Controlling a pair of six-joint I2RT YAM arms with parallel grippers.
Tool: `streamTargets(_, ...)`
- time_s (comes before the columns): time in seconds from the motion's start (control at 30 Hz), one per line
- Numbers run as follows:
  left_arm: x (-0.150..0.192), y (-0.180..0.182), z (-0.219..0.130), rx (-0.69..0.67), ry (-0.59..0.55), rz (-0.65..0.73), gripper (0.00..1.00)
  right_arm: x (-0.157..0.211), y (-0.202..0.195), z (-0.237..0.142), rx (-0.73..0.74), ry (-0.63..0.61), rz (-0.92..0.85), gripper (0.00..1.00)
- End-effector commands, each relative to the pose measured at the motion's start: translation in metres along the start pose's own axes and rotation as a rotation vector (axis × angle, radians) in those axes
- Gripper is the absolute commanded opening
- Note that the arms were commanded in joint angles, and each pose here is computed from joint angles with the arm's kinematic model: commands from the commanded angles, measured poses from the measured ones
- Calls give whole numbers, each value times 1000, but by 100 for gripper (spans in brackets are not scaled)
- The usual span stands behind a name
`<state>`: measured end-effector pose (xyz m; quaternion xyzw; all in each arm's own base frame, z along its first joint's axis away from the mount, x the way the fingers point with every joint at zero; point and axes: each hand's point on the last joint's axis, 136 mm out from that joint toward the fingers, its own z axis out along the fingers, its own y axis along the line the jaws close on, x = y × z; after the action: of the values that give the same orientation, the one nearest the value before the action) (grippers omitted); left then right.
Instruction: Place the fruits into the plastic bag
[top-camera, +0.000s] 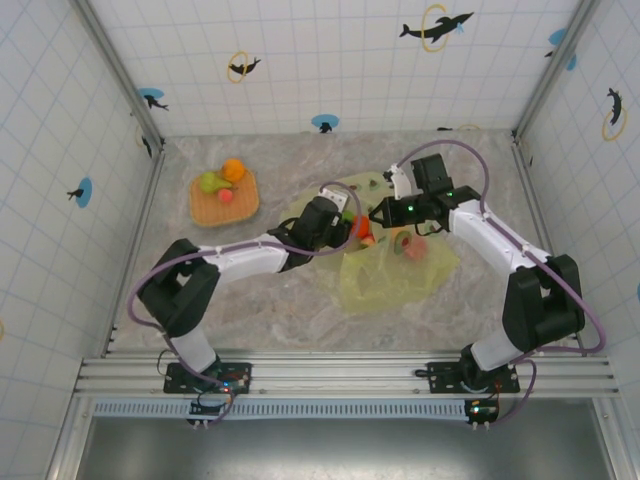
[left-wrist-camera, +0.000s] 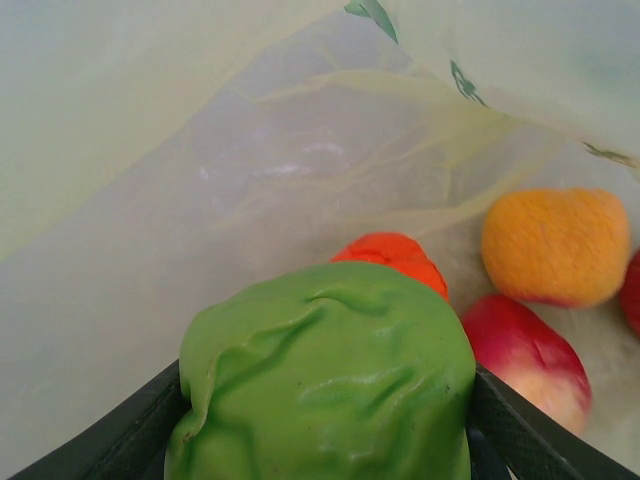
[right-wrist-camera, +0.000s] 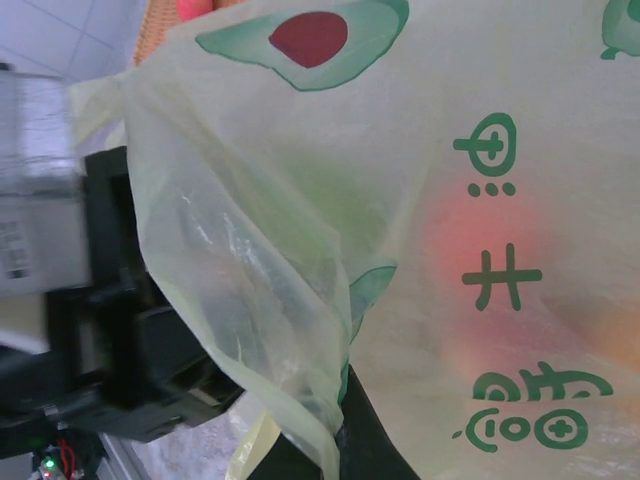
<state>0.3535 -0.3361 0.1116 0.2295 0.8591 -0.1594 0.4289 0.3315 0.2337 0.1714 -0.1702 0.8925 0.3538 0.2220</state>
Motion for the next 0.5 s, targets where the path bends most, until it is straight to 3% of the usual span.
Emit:
streamTargets(0.0,-42,-5,9,10,-158,-46,53,-10,13,-7,-72,-46,5,0)
streamTargets(0.47,-52,-34,44,161,-230,-162,63,-22,9,-6,-126,-74,57,0)
